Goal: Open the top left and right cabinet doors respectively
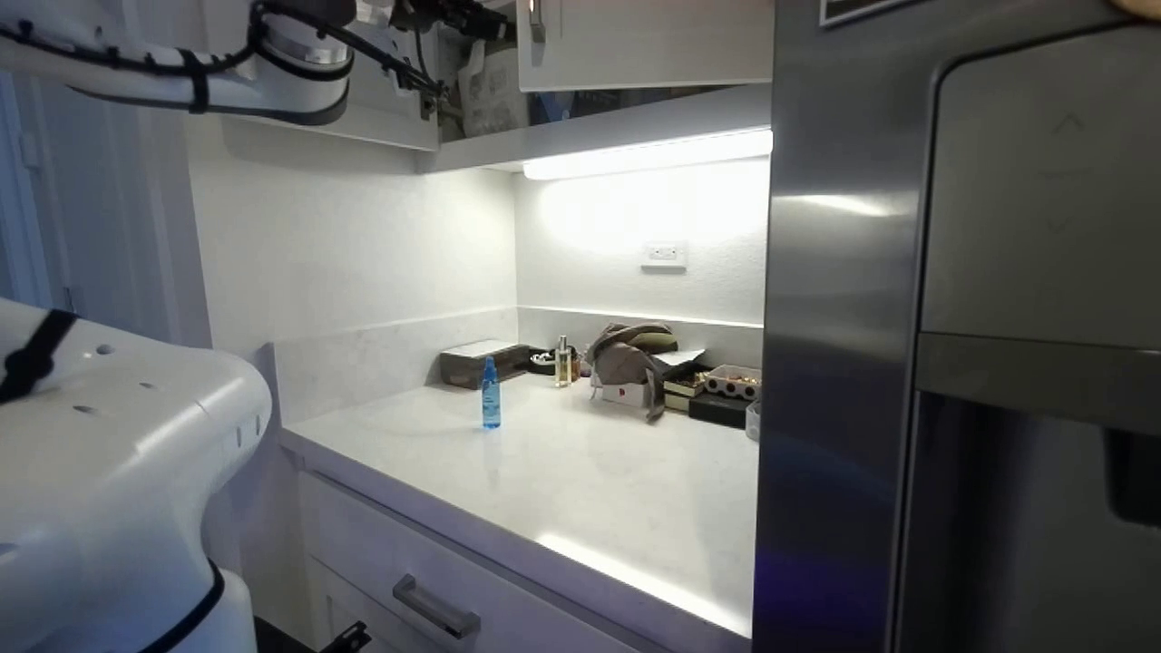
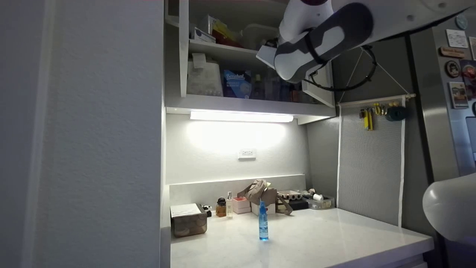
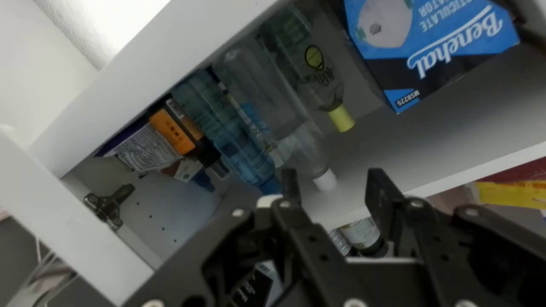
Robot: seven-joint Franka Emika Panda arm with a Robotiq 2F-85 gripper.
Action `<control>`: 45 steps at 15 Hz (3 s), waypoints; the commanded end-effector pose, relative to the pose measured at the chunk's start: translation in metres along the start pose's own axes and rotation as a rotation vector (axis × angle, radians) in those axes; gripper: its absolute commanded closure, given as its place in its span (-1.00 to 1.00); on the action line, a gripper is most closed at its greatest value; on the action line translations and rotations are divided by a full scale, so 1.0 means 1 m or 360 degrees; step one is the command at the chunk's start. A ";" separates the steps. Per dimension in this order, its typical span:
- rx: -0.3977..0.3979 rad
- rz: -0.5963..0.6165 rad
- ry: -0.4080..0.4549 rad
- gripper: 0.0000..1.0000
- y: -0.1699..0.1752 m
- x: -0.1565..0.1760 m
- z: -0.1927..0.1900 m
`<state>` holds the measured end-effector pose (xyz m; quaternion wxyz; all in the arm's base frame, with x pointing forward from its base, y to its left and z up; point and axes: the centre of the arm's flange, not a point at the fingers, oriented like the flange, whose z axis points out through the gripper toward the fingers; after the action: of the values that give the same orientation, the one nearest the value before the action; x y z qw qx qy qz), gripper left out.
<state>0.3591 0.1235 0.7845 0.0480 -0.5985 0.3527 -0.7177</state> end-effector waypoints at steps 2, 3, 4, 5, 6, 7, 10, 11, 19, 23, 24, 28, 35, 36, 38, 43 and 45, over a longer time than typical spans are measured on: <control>-0.0095 0.0123 0.0350 0.86 -0.008 0.013 0.020; -0.0120 0.0135 0.0420 0.97 -0.005 0.018 0.023; -0.0150 0.0137 0.0493 1.00 -0.001 0.024 0.025; -0.0176 0.0120 0.0538 1.00 0.002 0.030 0.027; -0.0200 0.0111 0.0582 1.00 0.007 0.036 0.028; -0.0210 0.0087 0.0606 1.00 0.008 0.040 0.027; -0.0251 0.0050 0.0639 1.00 0.021 0.057 0.025; -0.0262 0.0047 0.0650 1.00 0.024 0.062 0.024; -0.0389 0.0067 0.0614 1.00 0.070 0.107 0.037; -0.0456 0.0117 0.0563 1.00 0.092 0.127 0.051; -0.0470 0.0133 0.0555 1.00 0.099 0.131 0.054; -0.0499 0.0185 0.0526 1.00 0.122 0.150 0.058; -0.0523 0.0267 0.0486 1.00 0.148 0.174 0.061; -0.0527 0.0289 0.0487 1.00 0.151 0.177 0.061; -0.0534 0.0326 0.0492 1.00 0.156 0.184 0.063; -0.0567 0.0387 0.0499 1.00 0.171 0.201 0.068; -0.0585 0.0410 0.0501 1.00 0.177 0.206 0.071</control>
<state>0.3008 -0.1290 0.8442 -0.0359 -0.4310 0.5420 -0.7205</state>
